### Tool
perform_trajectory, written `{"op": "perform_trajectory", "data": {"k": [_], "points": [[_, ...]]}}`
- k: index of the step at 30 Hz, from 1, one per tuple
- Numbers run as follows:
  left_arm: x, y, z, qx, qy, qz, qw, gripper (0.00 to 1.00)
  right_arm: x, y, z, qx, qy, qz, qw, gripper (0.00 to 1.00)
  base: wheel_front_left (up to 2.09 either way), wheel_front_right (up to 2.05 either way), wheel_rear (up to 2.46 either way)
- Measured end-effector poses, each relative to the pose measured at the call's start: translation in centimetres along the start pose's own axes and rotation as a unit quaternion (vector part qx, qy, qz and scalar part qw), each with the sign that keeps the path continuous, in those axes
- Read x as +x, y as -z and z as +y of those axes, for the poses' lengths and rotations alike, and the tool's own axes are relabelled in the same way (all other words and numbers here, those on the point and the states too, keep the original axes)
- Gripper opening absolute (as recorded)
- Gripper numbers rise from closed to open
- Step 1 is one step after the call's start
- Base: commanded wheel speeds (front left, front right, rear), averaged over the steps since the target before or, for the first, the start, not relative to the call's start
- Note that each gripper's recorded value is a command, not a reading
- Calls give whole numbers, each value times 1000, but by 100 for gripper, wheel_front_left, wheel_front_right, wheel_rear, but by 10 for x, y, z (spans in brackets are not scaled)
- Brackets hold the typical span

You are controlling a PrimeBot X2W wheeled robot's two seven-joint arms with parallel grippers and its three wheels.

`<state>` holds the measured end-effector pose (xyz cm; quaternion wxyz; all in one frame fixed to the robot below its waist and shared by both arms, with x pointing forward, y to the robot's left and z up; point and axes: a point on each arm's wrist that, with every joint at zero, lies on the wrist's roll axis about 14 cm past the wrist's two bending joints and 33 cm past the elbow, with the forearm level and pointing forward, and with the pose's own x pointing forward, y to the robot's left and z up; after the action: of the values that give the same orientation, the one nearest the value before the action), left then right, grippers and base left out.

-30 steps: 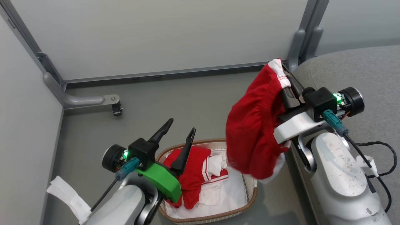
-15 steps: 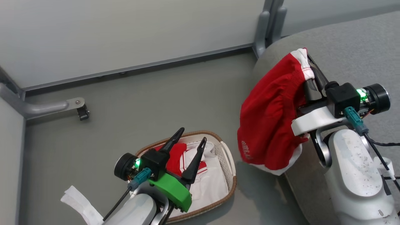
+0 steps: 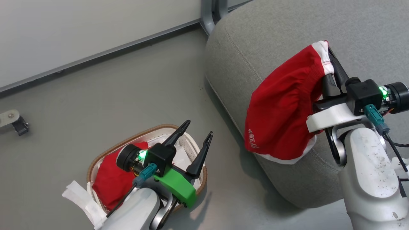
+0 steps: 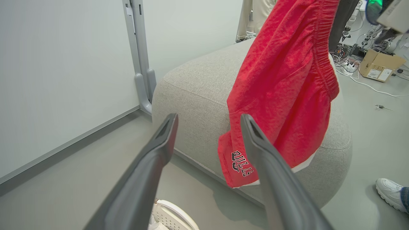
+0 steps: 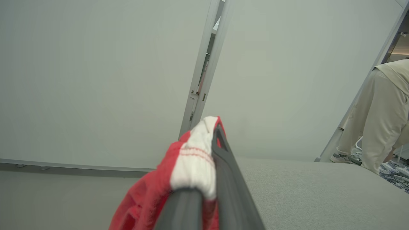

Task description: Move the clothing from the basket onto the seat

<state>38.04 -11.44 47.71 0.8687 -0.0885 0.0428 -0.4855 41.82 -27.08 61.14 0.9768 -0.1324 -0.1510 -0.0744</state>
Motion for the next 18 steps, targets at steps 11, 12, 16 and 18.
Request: {"op": "perform_trajectory", "data": {"k": [11, 12, 16, 18], "points": [[11, 21, 9, -29, 5, 9, 1000, 100, 21, 38, -14, -39, 15, 50, 998, 0, 0, 0, 0], [10, 21, 12, -29, -1, 9, 1000, 100, 28, 36, -15, -42, 15, 45, 998, 0, 0, 0, 0], [2, 16, 26, -31, -25, -1, 999, 100, 66, 26, -20, -80, 1, 24, 996, 0, 0, 0, 0], [-2, 17, 33, -31, -36, -2, 999, 100, 88, 12, -25, -101, -2, 2, 995, 0, 0, 0, 0]]}}
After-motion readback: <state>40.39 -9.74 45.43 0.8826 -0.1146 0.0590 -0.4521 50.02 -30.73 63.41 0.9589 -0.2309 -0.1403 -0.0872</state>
